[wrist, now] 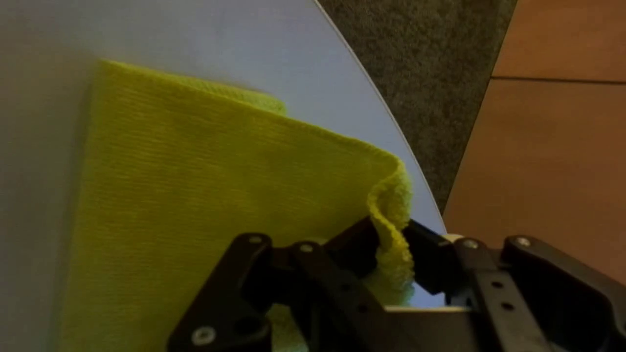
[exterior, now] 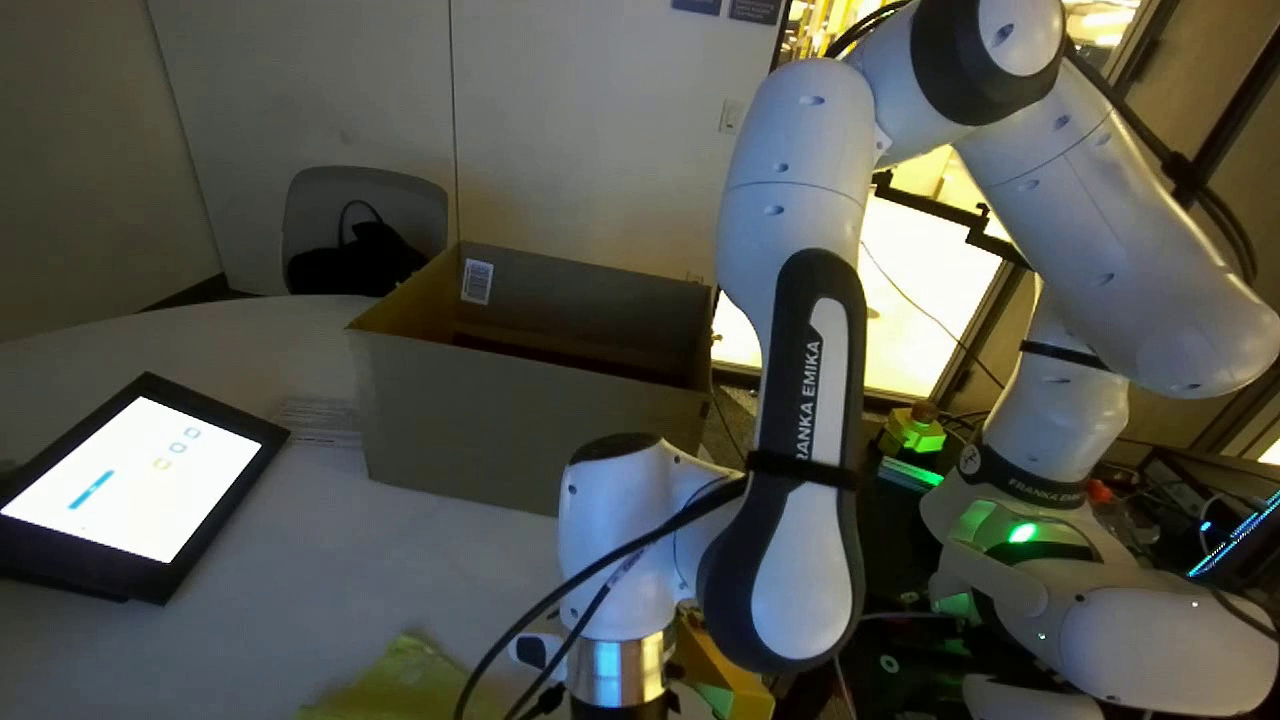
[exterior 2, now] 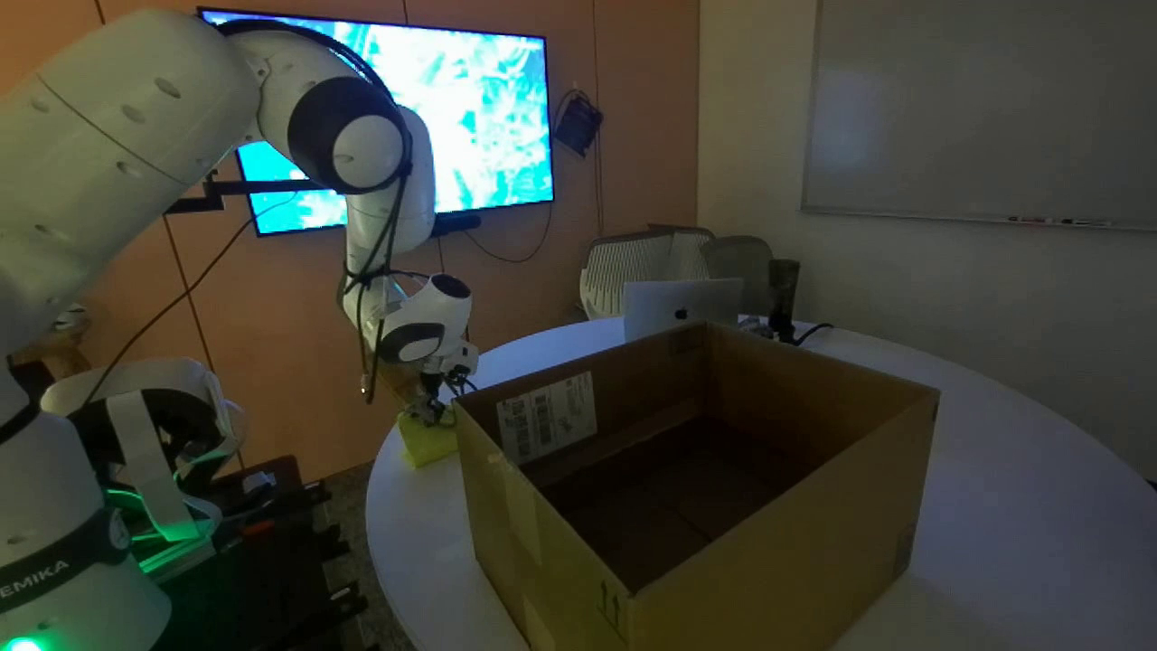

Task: Pick up the pen and put it in the middle of the towel. Fold the towel and put it in the box.

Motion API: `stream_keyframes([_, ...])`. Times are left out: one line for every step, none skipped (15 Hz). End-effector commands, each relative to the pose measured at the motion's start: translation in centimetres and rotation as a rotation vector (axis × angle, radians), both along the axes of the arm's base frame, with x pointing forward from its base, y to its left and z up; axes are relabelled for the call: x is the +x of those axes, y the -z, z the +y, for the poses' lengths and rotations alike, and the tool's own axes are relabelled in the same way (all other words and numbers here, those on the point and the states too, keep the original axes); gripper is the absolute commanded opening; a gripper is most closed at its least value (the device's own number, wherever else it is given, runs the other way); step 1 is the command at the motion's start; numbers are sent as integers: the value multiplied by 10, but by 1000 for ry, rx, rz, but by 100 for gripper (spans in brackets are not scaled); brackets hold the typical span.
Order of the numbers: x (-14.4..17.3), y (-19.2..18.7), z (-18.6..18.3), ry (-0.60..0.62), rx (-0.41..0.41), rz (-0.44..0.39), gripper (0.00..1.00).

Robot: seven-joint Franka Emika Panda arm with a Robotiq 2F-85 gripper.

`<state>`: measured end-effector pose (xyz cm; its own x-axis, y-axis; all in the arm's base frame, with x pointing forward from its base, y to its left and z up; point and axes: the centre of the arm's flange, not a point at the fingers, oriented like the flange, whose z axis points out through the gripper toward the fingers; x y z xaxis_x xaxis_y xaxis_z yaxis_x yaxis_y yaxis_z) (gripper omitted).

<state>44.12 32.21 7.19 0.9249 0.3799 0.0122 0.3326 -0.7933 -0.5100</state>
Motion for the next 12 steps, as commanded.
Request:
stream_keyframes([-3,28,11,-103,-49,38,4])
stream_keyframes([-6,32,9,-118,-61,49,5])
stream_keyframes([-8,36,7,-131,-76,53,5])
stream_keyframes([-8,38,6,-138,-94,51,7])
stream_keyframes([-7,36,4,-141,-101,47,30])
stream_keyframes([-5,34,2,-140,-108,43,35])
stream_keyframes([-4,25,2,-143,-106,25,41])
stream_keyframes([-3,14,3,-144,-95,10,48])
stream_keyframes([-4,1,3,-147,-89,-15,57])
stream_keyframes([-5,-14,3,-164,-72,-32,65])
stream_keyframes([-6,-28,3,-191,-54,-51,74])
stream_keyframes([-10,-40,1,-243,-46,-74,81])
